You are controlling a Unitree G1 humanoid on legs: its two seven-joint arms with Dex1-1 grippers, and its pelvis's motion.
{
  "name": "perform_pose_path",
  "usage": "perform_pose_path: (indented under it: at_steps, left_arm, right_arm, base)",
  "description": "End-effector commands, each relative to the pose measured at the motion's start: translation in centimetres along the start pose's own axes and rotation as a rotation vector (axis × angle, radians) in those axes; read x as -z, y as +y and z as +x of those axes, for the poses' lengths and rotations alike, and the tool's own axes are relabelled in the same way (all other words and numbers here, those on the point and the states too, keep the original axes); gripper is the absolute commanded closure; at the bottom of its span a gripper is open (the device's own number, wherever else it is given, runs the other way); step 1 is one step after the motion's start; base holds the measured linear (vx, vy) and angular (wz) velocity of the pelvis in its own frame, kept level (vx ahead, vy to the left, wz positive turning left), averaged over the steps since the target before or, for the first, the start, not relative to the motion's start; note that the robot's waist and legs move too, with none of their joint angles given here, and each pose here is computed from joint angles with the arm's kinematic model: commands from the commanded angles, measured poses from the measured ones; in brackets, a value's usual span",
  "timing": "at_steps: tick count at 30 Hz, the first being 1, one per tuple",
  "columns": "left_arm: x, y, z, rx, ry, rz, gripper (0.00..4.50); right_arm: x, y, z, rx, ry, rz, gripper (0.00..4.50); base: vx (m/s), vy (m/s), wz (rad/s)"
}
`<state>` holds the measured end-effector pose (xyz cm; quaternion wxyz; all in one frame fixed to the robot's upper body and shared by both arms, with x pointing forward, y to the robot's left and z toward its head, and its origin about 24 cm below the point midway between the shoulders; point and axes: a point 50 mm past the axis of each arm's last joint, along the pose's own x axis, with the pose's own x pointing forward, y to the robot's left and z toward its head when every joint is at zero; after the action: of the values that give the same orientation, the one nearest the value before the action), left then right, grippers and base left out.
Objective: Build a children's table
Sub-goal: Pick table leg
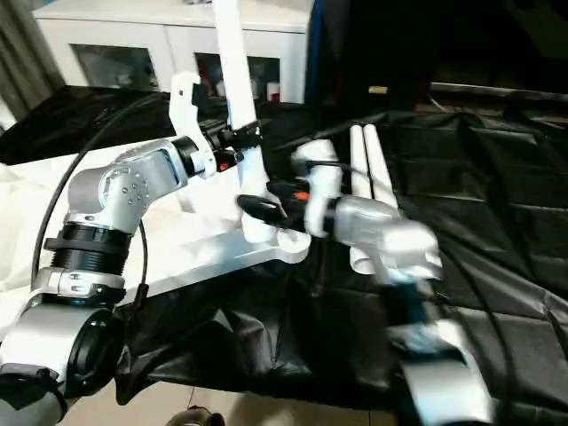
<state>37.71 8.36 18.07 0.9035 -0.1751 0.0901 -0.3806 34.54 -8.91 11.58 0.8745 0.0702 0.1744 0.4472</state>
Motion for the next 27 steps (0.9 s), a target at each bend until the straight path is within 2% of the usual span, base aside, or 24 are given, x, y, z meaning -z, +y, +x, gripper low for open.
perform_pose_path:
  at_steps: [1,4,11,14,16,20,22,23,25,27]
  left_arm:
    - [-1.2,-0.6,-0.1,0.012,-0.030,0.025,2.62]
    - [-1.2,-0.6,-0.1,0.007,-0.029,0.030,2.62]
    - [-1.3,-0.4,-0.2,0.000,-0.030,0.037,2.62]
    - [-1.3,-0.3,-0.4,0.001,-0.031,0.043,2.62]
    - [-1.4,-0.2,-0.5,0.003,-0.030,0.037,2.62]
    - [-1.4,-0.3,-0.6,0.014,-0.037,0.041,2.62]
    - [-1.6,-1.0,-0.9,0.124,-0.043,0.056,2.62]
    - [-1.6,-1.0,-0.9,0.124,-0.043,0.056,1.92]
    - [-1.3,-2.7,-2.1,0.376,-0.024,0.009,1.93]
    - [-1.0,-3.0,-2.9,0.475,-0.033,-0.016,1.73]
  right_arm:
    - [-0.1,0.3,0.8,0.016,0.008,-0.022,0.69]
    - [-0.2,1.0,1.3,-0.016,0.011,-0.032,0.90]
    - [-0.1,1.0,1.2,-0.029,0.013,-0.022,1.54]
    - [0.2,1.0,0.6,-0.072,0.009,-0.006,1.65]
    - [0.4,1.1,0.2,-0.116,-0.010,-0.019,1.96]
    - [0.0,1.7,-0.5,-0.203,-0.058,-0.022,2.23]
    - [-0.2,1.9,-1.0,-0.256,-0.089,-0.002,2.40]
    - [-0.2,1.9,-1.0,-0.256,-0.089,-0.002,2.45]
    - [-0.1,2.3,-2.2,-0.354,-0.101,-0.019,2.50]
    - [0.1,2.8,-3.1,-0.441,-0.092,-0.023,2.54]
  base:
    - [0.000,0.000,0.00]
    - [0.000,0.000,0.00]
    - [0.000,0.000,0.00]
    - [0.000,0.000,0.00]
    - [0.000,0.000,0.00]
    - [0.000,0.000,0.00]
    - [0.000,0.000,0.00]
    - [0.000,0.000,0.00]
    - [0.000,0.000,0.00]
    - [0.000,0.000,0.00]
